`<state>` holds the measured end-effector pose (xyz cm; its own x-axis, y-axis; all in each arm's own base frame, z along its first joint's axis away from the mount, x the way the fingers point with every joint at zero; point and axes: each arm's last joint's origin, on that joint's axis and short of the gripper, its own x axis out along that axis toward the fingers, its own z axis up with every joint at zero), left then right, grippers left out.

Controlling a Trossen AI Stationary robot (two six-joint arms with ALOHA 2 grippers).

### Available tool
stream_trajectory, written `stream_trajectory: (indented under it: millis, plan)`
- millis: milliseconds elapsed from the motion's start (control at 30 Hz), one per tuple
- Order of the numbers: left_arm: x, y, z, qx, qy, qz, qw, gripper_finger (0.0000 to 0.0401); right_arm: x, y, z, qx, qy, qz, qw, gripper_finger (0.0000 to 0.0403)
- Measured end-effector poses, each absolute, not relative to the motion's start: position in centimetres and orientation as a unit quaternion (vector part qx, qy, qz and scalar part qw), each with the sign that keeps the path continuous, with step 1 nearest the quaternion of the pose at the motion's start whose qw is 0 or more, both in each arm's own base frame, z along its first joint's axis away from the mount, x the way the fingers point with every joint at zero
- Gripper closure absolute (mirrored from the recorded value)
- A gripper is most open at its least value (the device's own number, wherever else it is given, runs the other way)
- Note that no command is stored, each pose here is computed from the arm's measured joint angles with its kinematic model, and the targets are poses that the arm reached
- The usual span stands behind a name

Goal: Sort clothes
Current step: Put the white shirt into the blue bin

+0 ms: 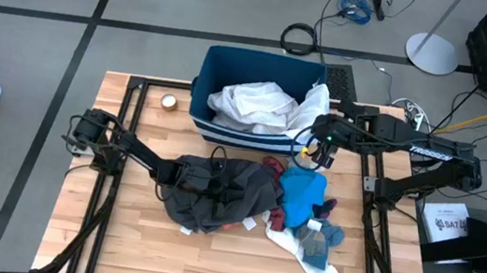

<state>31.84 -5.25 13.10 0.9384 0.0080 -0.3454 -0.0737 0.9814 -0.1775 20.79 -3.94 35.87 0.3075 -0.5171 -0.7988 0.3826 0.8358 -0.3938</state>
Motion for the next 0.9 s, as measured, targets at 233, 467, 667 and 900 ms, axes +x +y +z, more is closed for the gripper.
stream_trajectory:
  millis: [233,467,667,900]
  plan:
    - [31.8,-5.2,13.1,-0.094,0.174,0.021,0.98,0.0256,20.0,-3.5,36.9,-0.061,0.505,-0.277,0.815,0.0398]
    - [31.8,-5.3,13.1,-0.095,0.175,0.019,0.98,0.0256,18.4,-2.2,41.6,-0.058,0.396,-0.287,0.87,0.0403]
    - [31.8,-5.3,13.1,-0.095,0.175,0.019,0.98,0.0256,19.8,-2.0,45.9,-0.104,0.209,-0.266,0.935,0.0403]
    - [31.8,-5.3,13.1,-0.095,0.175,0.017,0.98,0.0256,22.5,-3.8,46.1,-0.129,0.175,-0.225,0.95,0.0403]
